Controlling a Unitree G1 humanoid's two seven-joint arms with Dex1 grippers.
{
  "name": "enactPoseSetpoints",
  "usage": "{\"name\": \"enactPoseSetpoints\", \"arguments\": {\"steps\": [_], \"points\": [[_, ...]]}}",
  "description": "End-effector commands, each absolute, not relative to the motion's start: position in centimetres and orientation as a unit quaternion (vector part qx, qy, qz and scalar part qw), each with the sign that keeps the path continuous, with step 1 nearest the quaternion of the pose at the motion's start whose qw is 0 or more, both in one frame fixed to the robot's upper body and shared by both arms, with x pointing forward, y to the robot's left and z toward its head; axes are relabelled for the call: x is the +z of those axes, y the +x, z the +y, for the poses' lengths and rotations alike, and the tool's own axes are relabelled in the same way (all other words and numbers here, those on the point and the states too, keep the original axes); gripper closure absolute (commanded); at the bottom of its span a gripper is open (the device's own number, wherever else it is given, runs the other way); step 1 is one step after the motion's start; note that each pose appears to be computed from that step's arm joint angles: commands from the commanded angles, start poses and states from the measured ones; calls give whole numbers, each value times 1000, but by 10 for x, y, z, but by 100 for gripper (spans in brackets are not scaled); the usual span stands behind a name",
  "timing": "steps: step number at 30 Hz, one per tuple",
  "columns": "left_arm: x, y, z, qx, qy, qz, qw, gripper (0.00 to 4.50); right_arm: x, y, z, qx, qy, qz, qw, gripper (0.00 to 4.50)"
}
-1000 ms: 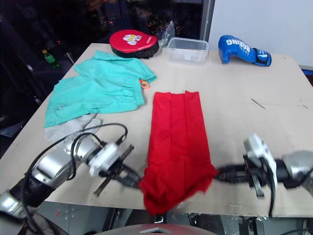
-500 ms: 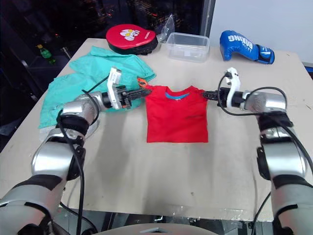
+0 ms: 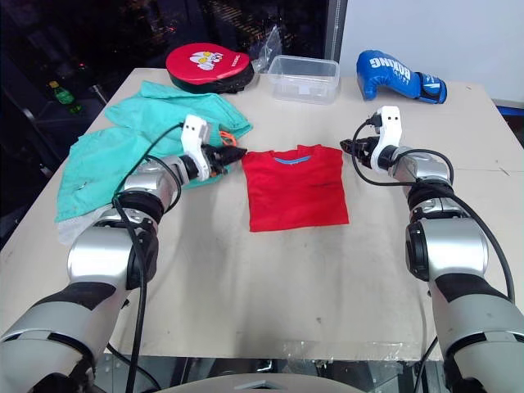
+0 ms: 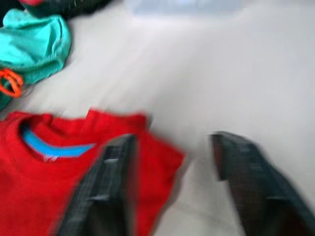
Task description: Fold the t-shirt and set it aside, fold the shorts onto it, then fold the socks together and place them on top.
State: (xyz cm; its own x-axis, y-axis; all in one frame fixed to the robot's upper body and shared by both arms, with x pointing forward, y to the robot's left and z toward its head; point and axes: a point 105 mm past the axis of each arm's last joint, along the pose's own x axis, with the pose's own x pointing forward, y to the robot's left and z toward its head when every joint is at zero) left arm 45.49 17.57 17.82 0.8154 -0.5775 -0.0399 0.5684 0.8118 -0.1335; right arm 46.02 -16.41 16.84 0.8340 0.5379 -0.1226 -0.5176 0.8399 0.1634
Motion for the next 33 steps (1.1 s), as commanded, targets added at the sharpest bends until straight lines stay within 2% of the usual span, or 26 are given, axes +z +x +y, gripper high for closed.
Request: {"name": "enactPoseSetpoints", "arguments": {"steps": [1,3,6,10,12,17,21,23,25,27,30,32,33], "points": [[236,456,184,-299,-50,-73,950,55,196,453,-170,316,10,3,949,3],[242,450,182,-320,-17,-93,943,55,192,438,-162,375,-32,-13,926,3],[236,429,164,-402,54,-107,908,55,177,403,-145,478,-99,-22,872,3],[200,397,142,-498,124,-63,856,55,148,365,-131,562,-199,7,803,3],[178,381,135,-533,170,-37,828,55,136,356,-129,576,-227,26,785,3],[146,368,123,-558,215,-6,801,55,133,357,-121,568,-210,30,795,3],[133,368,117,-558,210,-3,803,55,164,365,-102,570,-96,-31,815,3],[133,368,109,-565,185,-11,804,55,163,366,-92,581,-82,-31,809,3],[124,369,102,-569,182,1,802,55,146,371,-86,578,-95,-6,811,3],[97,371,106,-560,215,40,799,55,117,378,-85,563,-117,32,817,3],[73,376,126,-529,234,84,811,55,76,383,-106,522,-152,91,834,3],[70,376,139,-519,237,91,816,55,69,382,-122,513,-164,103,836,3],[73,376,146,-514,234,89,821,55,76,381,-128,515,-164,93,836,3]]}}
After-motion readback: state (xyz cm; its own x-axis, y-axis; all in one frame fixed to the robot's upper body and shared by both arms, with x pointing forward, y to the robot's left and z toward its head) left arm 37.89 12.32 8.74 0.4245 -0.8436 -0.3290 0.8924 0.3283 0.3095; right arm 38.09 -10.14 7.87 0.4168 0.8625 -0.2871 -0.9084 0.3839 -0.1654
